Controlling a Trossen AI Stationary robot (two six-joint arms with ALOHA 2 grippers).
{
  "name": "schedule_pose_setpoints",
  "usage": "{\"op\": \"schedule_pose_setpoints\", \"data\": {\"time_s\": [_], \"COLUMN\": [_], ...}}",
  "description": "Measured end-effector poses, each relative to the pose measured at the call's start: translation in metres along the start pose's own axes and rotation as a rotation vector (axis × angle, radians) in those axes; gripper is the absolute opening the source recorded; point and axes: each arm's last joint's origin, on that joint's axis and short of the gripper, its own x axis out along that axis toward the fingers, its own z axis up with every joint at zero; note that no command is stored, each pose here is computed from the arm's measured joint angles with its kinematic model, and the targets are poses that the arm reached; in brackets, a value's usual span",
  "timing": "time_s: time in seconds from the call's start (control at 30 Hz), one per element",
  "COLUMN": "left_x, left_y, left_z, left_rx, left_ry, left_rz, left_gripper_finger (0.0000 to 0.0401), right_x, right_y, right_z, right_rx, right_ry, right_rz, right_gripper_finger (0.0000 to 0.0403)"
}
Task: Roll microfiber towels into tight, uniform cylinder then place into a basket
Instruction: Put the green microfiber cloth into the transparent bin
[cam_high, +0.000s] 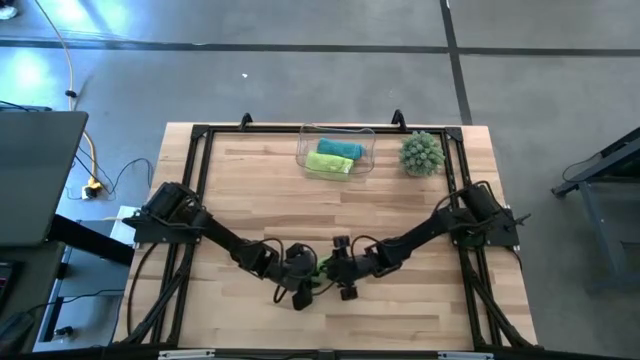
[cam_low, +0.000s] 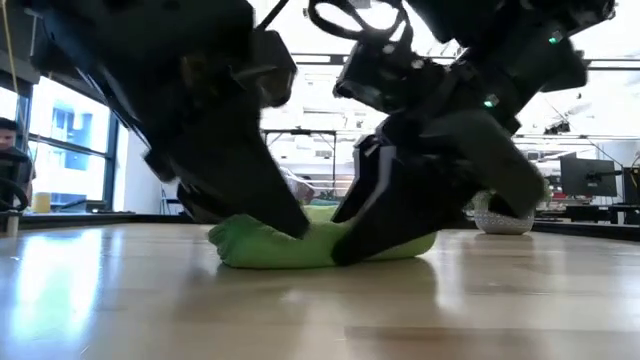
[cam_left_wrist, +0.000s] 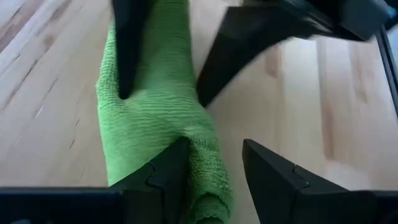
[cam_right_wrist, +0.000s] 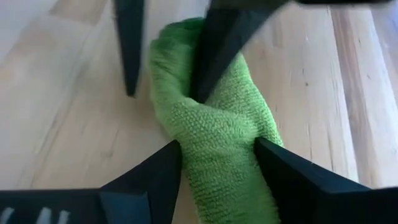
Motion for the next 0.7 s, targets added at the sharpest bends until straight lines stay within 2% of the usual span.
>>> {"op": "schedule_pose_setpoints", "data": {"time_s": [0.13,0.33,0.4,0.57,0.63,0.7], "left_x": [-0.024,-0.072,-0.088,-0.128,-0.142,-0.154], "left_y": [-0.004,-0.007,-0.012,-0.019,-0.022,-0.024], "left_z": [0.009,0.022,0.03,0.042,0.045,0.049], "left_rx": [0.02,0.003,-0.008,-0.007,0.0,0.01], "left_ry": [0.055,0.105,0.064,0.006,-0.019,-0.045], "left_rz": [-0.025,-0.004,-0.032,-0.111,-0.146,-0.178], "left_gripper_finger": [0.0144,0.0144,0.0144,0.0144,0.0144,0.0144], "right_x": [0.011,0.013,0.01,-0.01,-0.027,-0.045], "right_y": [-0.004,-0.01,-0.014,-0.041,-0.059,-0.077], "right_z": [-0.006,-0.006,-0.004,0.006,0.009,0.02], "right_rx": [0.069,0.136,0.149,0.191,0.194,0.205], "right_ry": [0.031,0.038,0.04,0.066,0.095,0.056], "right_rz": [0.025,0.026,0.05,0.087,0.067,0.038], "right_gripper_finger": [0.0156,0.0051,0.0023,0.0019,0.0021,0.002]}}
